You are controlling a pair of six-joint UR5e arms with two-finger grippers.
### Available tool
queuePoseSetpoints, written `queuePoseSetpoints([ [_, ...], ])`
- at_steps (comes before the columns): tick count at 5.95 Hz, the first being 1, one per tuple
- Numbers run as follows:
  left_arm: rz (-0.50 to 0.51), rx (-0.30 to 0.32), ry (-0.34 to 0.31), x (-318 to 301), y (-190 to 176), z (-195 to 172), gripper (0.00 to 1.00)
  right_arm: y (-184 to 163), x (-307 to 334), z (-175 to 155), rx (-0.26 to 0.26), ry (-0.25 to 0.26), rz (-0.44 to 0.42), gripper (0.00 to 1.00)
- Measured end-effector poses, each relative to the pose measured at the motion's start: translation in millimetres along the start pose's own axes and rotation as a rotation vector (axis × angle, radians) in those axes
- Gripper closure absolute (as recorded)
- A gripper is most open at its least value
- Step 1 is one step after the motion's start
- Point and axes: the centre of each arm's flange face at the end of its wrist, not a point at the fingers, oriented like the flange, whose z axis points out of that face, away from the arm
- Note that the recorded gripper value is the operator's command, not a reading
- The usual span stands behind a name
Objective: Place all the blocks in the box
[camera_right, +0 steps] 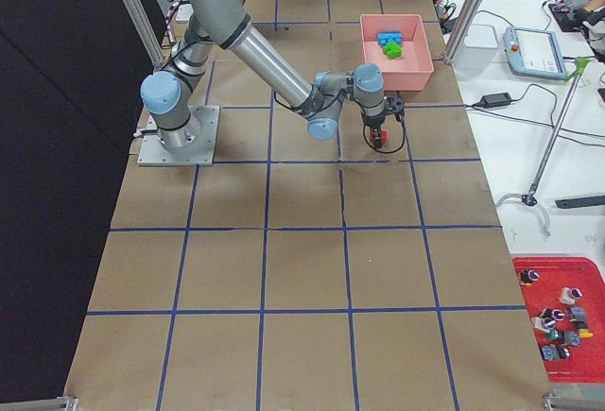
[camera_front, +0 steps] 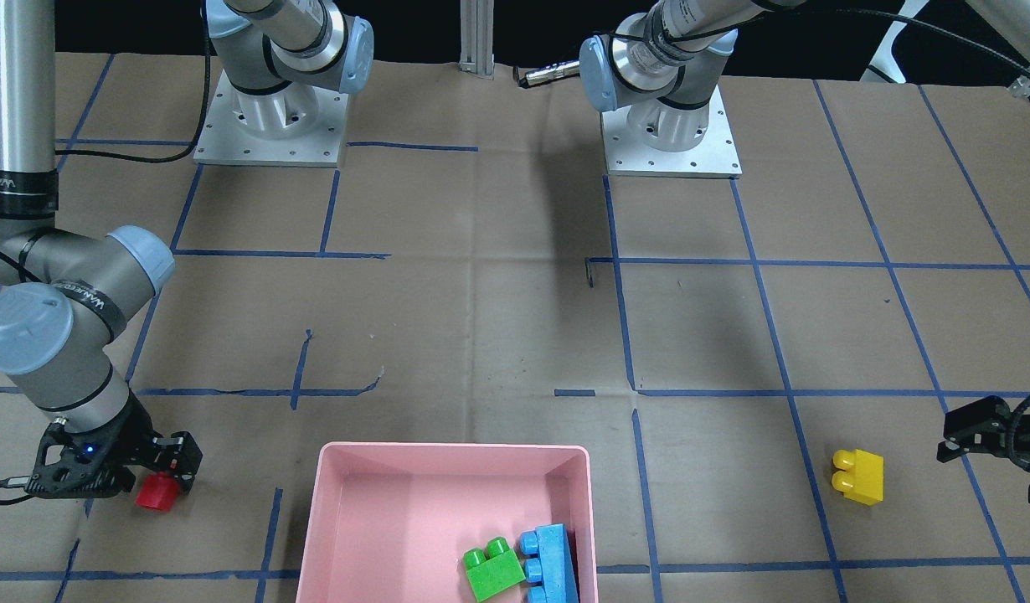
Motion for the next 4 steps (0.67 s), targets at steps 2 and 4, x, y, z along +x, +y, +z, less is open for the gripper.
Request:
queuePoseSetpoints([
  [2,-0.001,0.017,-0.012,-3.0,15.5,68.0,0.01,0.6,0.8,1.1,-0.006,0.006,0.001,0.91],
  [4,-0.018,0.059,-0.063,14.5,28.6,133.0,0.02,-2.2,3.1,-4.3,-0.007,0.017,0.000,0.91],
])
